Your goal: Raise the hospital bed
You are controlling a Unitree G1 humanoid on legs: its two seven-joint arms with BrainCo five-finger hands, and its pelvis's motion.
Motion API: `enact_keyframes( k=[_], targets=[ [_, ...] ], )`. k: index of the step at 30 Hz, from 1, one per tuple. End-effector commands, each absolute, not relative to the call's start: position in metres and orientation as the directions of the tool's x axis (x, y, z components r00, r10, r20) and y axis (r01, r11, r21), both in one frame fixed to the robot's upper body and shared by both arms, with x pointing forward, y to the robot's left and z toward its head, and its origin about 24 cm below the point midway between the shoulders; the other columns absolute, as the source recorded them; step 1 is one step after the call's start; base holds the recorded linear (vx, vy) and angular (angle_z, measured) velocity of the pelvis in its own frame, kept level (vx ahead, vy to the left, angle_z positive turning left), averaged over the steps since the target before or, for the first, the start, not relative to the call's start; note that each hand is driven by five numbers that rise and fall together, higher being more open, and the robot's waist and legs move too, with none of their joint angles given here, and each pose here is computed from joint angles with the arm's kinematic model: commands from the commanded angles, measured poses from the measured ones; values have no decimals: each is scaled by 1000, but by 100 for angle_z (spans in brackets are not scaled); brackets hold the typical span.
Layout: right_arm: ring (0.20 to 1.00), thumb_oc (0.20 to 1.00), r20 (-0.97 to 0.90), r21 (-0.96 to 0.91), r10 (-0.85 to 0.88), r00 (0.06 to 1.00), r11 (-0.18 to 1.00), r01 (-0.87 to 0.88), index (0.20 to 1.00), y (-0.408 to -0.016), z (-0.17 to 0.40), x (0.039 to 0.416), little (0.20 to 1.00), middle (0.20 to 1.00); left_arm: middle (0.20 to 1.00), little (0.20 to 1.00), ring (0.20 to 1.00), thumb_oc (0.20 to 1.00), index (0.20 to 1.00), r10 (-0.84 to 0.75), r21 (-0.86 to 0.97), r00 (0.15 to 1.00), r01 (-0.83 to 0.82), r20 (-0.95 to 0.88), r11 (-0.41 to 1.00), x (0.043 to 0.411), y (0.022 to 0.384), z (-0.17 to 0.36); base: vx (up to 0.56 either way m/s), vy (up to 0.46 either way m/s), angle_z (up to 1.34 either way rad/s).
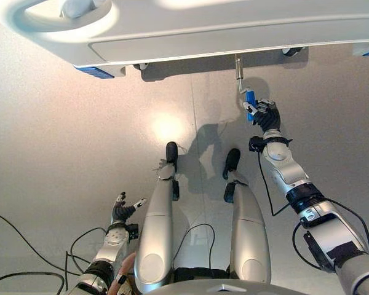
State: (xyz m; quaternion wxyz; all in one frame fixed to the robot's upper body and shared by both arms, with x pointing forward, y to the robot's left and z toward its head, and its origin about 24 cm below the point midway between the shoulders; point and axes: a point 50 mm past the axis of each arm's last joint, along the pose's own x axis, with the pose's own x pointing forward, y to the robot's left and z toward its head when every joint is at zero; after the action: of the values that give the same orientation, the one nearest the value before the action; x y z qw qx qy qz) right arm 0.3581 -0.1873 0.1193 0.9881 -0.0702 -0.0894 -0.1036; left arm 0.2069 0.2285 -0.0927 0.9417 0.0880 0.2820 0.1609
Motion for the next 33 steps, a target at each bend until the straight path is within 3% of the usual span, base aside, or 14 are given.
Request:
enact_keyframes(
  k=[1, 3, 5, 6, 7, 21, 28, 33],
  targets=[
    [200, 200, 612, 98, -434, 661, 871, 481, 200, -269, 227, 331, 200, 200, 1000, 1000, 1000, 1000, 1000, 393, 302, 738, -263, -548, 916, 177, 235, -107, 0, 0, 0],
    [200, 200, 604, 107, -443, 663, 869, 483, 200, -269, 224, 331, 200, 200, 1000, 1000, 1000, 1000, 1000, 391, 304, 734, -259, -555, 917, 176, 234, -108, 0, 0, 0],
    [507, 507, 572, 115, -474, 669, 854, 507, 507, -274, 215, 331, 507, 507, 1000, 1000, 1000, 1000, 1000, 388, 305, 733, -252, -560, 918, 176, 232, -109, 0, 0, 0],
    [573, 573, 563, 110, -480, 673, 851, 514, 573, -275, 212, 332, 573, 573, 1000, 1000, 1000, 1000, 1000, 388, 307, 732, -252, -560, 918, 176, 232, -109, 0, 0, 0],
    [1000, 1000, 546, 105, -496, 676, 840, 532, 1000, -277, 207, 332, 1000, 1000, 1000, 1000, 1000, 1000, 1000, 392, 312, 726, -252, -565, 916, 176, 233, -110, 0, 0, 0],
    [1000, 1000, 183, 3, -679, 711, 723, 690, 1000, -309, 95, 305, 1000, 1000, 1000, 1000, 1000, 1000, 1000, 404, 366, 681, -210, -610, 907, 169, 244, -116, 27, 0, -7],
    [1000, 1000, 7, -90, -729, 685, 682, 726, 1000, -320, 45, 282, 1000, 1000, 1000, 1000, 1000, 1000, 1000, 403, 383, 665, -186, -629, 905, 166, 247, -119, 34, -5, -1],
    [1000, 1000, -214, -248, -737, 641, 676, 694, 1000, -319, -17, 245, 1000, 1000, 1000, 1000, 1000, 1000, 1000, 402, 396, 641, -162, -654, 904, 159, 249, -124, 40, -29, 3]
  ],
)
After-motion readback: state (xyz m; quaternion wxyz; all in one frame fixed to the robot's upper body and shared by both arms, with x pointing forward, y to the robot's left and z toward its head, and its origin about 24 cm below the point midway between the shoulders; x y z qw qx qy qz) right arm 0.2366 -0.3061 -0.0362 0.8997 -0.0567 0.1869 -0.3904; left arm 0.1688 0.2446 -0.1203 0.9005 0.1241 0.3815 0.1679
